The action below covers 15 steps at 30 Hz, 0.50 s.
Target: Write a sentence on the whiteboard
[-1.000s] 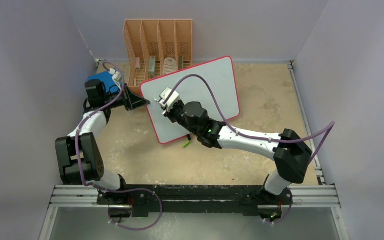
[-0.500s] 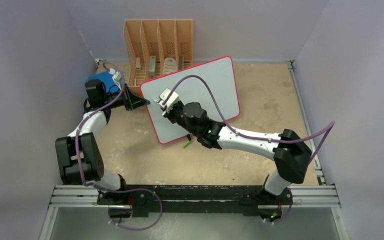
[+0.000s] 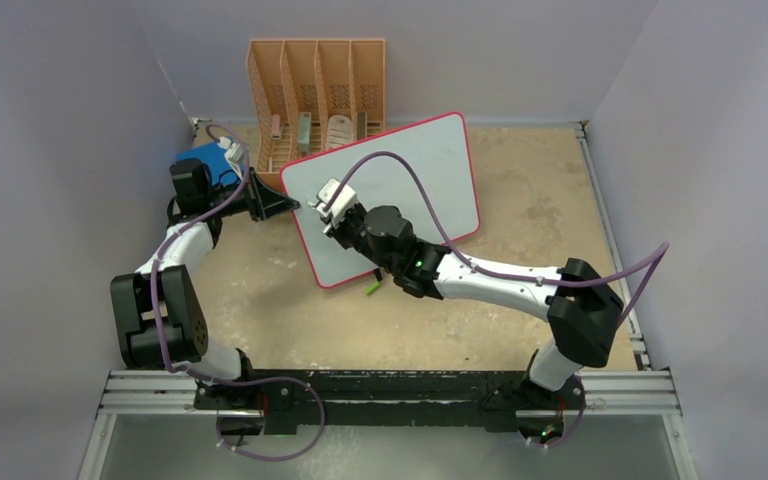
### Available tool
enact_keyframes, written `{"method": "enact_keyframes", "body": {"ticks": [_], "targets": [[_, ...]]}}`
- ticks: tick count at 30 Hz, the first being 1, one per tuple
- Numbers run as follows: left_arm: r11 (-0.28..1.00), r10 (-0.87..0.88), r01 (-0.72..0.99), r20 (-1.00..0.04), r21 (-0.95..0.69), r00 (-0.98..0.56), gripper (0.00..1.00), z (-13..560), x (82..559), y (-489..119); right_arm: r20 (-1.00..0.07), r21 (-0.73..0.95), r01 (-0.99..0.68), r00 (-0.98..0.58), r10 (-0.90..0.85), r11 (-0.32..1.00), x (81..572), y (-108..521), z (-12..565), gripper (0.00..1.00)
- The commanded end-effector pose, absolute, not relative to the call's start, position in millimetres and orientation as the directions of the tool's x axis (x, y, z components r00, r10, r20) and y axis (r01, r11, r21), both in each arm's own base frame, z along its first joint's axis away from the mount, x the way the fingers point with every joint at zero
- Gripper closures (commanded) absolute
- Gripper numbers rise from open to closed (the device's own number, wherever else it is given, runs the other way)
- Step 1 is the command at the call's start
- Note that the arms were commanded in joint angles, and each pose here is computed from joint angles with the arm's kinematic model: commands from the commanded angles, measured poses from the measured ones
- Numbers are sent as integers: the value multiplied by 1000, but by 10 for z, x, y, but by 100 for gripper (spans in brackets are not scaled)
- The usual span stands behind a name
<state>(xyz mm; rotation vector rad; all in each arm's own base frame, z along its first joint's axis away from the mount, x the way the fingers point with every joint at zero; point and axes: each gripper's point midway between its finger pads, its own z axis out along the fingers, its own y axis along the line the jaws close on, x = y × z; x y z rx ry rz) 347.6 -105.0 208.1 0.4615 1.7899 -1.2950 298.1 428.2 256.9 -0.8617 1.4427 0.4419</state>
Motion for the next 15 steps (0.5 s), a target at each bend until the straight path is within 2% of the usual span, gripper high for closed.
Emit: {"method": "enact_keyframes", "body": {"ticks": [1, 15], "targets": [[389, -137, 779, -867, -492, -479, 100, 2235, 3499, -1109, -969, -243, -709, 140, -205, 662, 3012, 4296, 2737, 100], [389, -137, 778, -866, -493, -481, 100, 2230, 3500, -1113, -968, -241, -717, 126, -219, 654, 2925, 4260, 2668, 100]]}}
